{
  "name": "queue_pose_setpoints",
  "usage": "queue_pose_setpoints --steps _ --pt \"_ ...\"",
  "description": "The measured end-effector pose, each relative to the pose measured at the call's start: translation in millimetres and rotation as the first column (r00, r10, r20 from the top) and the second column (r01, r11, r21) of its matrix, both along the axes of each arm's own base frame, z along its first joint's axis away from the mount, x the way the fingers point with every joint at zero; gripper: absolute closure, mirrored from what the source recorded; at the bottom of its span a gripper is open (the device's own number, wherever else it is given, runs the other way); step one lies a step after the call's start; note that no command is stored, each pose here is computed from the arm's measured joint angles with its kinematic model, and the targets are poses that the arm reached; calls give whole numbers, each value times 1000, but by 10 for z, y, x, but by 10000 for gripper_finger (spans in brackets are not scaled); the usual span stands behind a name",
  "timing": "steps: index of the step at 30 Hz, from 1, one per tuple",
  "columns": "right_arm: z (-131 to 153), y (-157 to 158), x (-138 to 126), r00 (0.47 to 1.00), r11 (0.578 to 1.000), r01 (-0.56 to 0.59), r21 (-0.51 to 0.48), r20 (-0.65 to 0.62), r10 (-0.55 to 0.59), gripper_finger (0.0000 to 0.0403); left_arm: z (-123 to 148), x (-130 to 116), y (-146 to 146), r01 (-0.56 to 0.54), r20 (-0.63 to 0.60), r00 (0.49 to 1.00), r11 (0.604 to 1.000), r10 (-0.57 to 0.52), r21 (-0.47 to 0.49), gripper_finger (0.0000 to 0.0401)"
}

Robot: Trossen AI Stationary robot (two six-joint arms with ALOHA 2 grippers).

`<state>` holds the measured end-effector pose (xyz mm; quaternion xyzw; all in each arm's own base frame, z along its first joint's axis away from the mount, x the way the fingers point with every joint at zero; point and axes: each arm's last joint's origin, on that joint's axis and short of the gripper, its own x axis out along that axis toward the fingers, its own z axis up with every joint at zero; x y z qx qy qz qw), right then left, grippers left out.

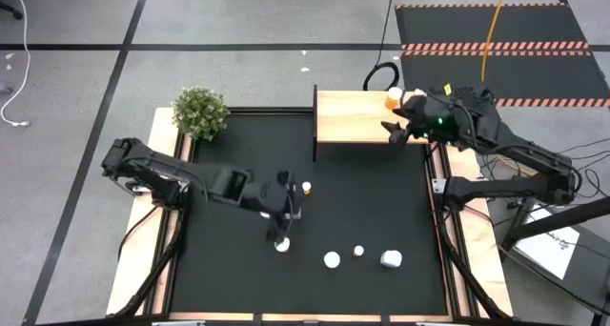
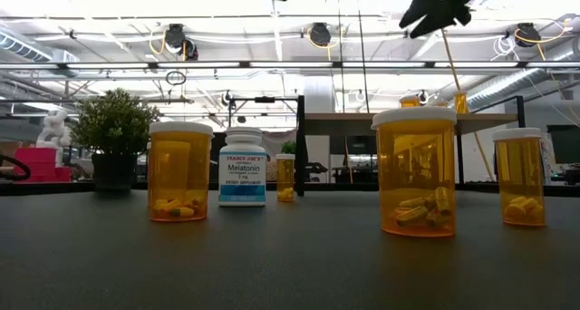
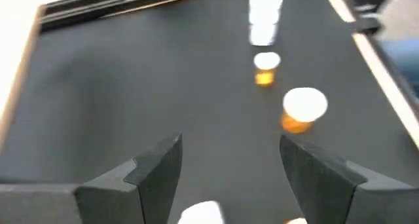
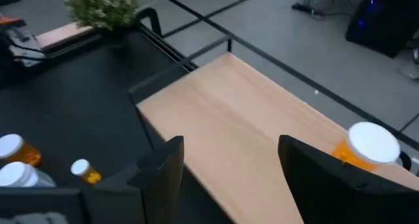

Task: Pick and place medicine bottles onto shelf by color
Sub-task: Put the large orange pill bottle on the shelf

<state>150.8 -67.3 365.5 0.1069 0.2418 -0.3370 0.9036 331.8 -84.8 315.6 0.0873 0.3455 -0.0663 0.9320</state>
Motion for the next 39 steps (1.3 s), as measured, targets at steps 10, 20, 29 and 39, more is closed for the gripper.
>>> queue_pose_setpoints --steps 10,20,29,39 --pt "-382 299 68 984 989 -140 -52 102 144 158 -566 294 -745 162 14 987 987 -162 -9 132" --pt "-535 457 126 960 970 -236 -60 139 242 158 -1153 605 -941 95 26 995 993 -93 -67 51" --pt "-498 588 134 932 948 -311 -72 174 318 158 -1523 621 -1066 -57 -17 998 998 57 -14 57" --pt "-477 657 143 914 937 -343 -68 204 349 158 -1736 691 -1098 -97 -17 995 993 96 -63 71"
